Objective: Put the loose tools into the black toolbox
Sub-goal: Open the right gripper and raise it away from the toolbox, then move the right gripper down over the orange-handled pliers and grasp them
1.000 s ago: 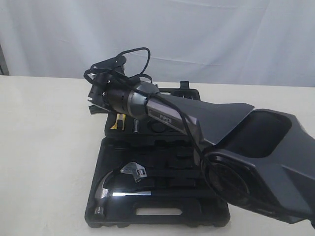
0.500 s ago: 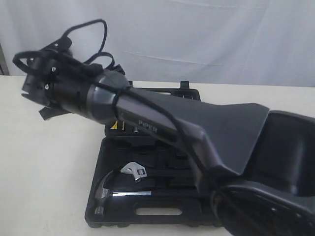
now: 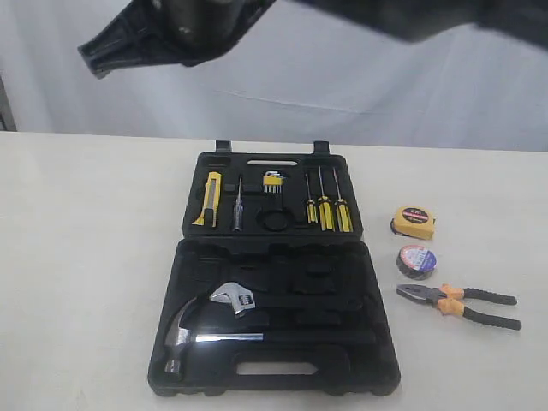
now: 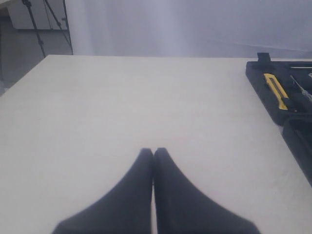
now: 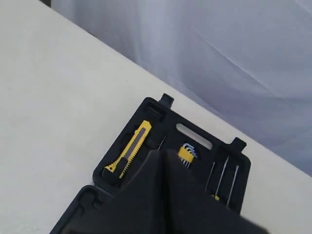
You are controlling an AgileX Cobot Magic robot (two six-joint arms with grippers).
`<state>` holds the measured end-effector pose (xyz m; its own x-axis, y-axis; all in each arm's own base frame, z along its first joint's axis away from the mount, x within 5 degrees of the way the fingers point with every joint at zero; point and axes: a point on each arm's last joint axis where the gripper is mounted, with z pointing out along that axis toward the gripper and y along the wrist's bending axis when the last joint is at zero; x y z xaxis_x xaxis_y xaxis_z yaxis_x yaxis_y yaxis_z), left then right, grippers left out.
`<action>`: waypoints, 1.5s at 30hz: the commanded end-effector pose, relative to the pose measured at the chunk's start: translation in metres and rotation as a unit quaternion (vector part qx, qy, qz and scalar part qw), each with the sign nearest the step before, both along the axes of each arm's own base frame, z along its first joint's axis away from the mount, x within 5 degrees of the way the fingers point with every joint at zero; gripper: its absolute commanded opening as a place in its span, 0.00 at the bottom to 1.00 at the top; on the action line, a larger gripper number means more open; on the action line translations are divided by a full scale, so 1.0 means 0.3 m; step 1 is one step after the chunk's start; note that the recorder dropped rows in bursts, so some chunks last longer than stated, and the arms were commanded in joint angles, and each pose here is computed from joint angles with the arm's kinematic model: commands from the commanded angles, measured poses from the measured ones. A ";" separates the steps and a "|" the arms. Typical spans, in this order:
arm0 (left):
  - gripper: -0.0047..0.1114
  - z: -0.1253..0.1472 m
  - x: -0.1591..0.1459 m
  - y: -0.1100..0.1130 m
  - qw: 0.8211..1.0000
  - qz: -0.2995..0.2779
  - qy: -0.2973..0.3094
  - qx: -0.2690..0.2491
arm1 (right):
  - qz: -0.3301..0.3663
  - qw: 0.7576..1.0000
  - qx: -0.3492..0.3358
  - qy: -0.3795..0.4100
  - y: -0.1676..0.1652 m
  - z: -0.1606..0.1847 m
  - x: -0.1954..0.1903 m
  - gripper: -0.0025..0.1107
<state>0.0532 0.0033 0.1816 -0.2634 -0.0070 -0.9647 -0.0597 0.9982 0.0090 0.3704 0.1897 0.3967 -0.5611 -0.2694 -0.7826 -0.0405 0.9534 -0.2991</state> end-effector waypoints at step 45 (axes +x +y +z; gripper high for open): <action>0.04 0.002 0.001 -0.001 1.000 -0.002 -0.006 -0.001 | 0.109 0.936 0.070 0.326 -1.051 -0.711 -0.174 0.62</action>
<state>0.0532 0.0033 0.1816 -0.2634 -0.0070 -0.9647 -0.0597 0.9982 0.0090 0.3121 -0.1302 0.1897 -0.8907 -0.3055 -0.3368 -0.3246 0.9459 0.0006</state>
